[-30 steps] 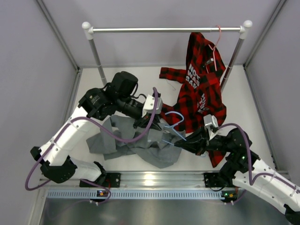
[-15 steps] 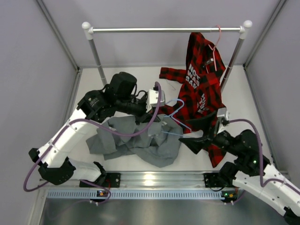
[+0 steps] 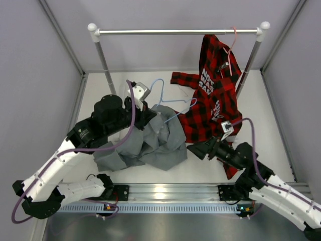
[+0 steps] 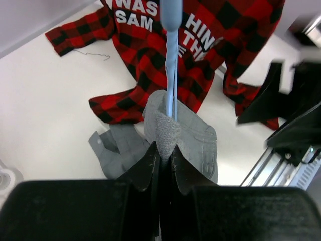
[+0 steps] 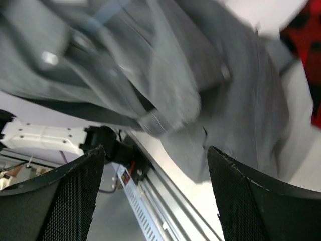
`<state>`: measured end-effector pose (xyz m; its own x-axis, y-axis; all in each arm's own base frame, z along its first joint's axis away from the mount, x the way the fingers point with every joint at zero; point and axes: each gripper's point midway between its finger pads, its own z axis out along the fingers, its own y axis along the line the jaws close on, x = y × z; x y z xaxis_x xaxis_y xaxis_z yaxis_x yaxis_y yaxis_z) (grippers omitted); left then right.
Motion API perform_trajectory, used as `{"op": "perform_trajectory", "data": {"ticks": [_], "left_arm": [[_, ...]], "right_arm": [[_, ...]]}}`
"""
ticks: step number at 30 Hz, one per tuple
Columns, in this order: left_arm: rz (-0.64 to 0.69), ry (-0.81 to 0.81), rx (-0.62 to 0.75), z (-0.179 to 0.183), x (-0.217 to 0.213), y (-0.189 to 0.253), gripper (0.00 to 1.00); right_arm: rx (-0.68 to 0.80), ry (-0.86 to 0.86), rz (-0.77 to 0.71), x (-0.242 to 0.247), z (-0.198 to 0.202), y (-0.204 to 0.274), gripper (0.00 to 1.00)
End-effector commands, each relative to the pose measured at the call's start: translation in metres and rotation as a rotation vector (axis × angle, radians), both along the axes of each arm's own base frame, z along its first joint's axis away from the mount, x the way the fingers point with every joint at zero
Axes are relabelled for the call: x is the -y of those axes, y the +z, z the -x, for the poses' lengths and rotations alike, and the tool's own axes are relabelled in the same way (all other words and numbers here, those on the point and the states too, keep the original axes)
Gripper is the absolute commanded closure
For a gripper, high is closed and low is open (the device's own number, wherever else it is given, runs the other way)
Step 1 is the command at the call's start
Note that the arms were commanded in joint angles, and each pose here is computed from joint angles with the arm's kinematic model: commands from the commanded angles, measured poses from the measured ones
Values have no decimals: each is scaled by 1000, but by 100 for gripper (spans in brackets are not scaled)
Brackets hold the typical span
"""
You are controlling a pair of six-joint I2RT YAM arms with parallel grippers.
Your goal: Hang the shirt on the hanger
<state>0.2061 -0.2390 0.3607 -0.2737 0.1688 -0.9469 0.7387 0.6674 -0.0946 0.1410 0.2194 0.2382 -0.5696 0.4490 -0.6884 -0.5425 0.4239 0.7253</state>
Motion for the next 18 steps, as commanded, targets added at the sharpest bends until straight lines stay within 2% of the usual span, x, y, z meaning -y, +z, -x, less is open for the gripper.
{"op": "perform_trajectory", "data": {"ticks": [1, 3, 6, 9, 12, 13, 14, 15, 16, 18], "left_arm": [[212, 97, 66, -17, 6, 38, 100], [227, 84, 66, -14, 7, 39, 100], [217, 67, 62, -11, 8, 33, 100], [210, 31, 58, -6, 11, 29, 100], [226, 20, 58, -4, 13, 29, 100], [231, 20, 59, -3, 12, 30, 100], [230, 23, 58, -4, 11, 28, 100], [231, 27, 62, -4, 10, 28, 100], [230, 25, 67, -3, 10, 28, 100], [197, 37, 67, -4, 6, 22, 100]], "right_arm": [[-37, 115, -235, -27, 6, 23, 21], [-74, 54, -196, -32, -10, 6, 21], [-58, 32, -213, -38, -21, 5, 23], [-41, -2, -163, -46, -36, 0, 25], [-45, -14, -143, -55, -46, -7, 33], [-43, -17, -148, -56, -48, -8, 47], [-42, -17, -151, -60, -51, -9, 56], [-45, -18, -153, -60, -52, -9, 73], [-46, -23, -155, -61, -53, -10, 85], [-47, -49, -134, -57, -56, -13, 100]]}}
